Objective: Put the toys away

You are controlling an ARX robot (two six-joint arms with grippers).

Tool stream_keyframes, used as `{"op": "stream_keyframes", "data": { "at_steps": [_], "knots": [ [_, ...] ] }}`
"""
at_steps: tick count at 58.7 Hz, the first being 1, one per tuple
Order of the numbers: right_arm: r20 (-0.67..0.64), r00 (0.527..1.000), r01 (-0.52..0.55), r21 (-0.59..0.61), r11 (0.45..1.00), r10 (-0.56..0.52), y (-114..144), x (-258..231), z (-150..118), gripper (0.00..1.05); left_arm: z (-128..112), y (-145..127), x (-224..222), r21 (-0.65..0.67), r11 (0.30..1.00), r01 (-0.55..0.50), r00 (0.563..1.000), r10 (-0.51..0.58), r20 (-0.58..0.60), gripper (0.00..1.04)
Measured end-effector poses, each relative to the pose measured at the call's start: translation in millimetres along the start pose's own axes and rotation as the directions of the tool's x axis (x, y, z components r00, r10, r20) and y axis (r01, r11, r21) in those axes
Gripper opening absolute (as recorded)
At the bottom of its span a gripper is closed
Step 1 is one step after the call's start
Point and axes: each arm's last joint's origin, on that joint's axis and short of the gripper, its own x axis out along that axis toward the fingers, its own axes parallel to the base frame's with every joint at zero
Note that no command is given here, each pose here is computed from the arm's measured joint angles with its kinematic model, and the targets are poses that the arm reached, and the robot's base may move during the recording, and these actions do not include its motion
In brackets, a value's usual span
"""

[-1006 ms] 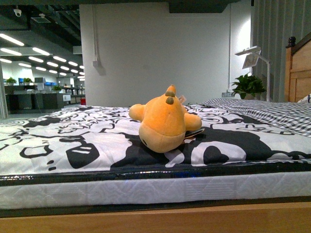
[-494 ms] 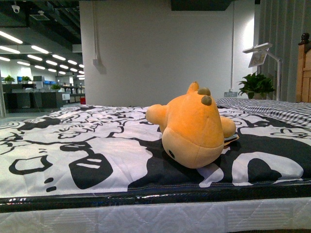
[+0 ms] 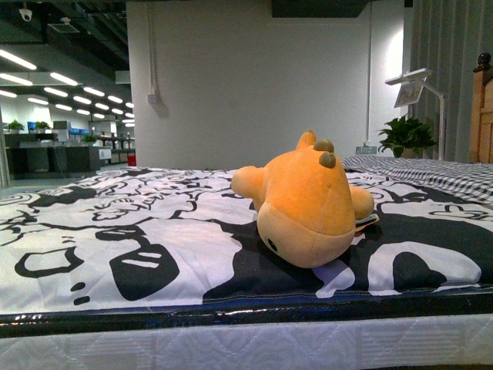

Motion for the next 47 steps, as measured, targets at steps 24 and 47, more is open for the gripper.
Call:
{"op": "stream_keyframes", "data": {
  "at_steps": [24, 47],
  "knots": [
    [0.049, 0.996, -0.075, -0.001, 0.997, 0.075, 44, 107, 65, 0.98, 0, 0, 0, 0.0, 1.0, 0.0, 1.0, 0.0, 0.0, 0.98],
    [0.0, 0.99, -0.139, -0.077, 0.987, 0.139, 117, 167, 77, 0.98, 0, 0, 0, 0.0, 1.0, 0.0, 1.0, 0.0, 0.0, 0.98]
  ]
}}
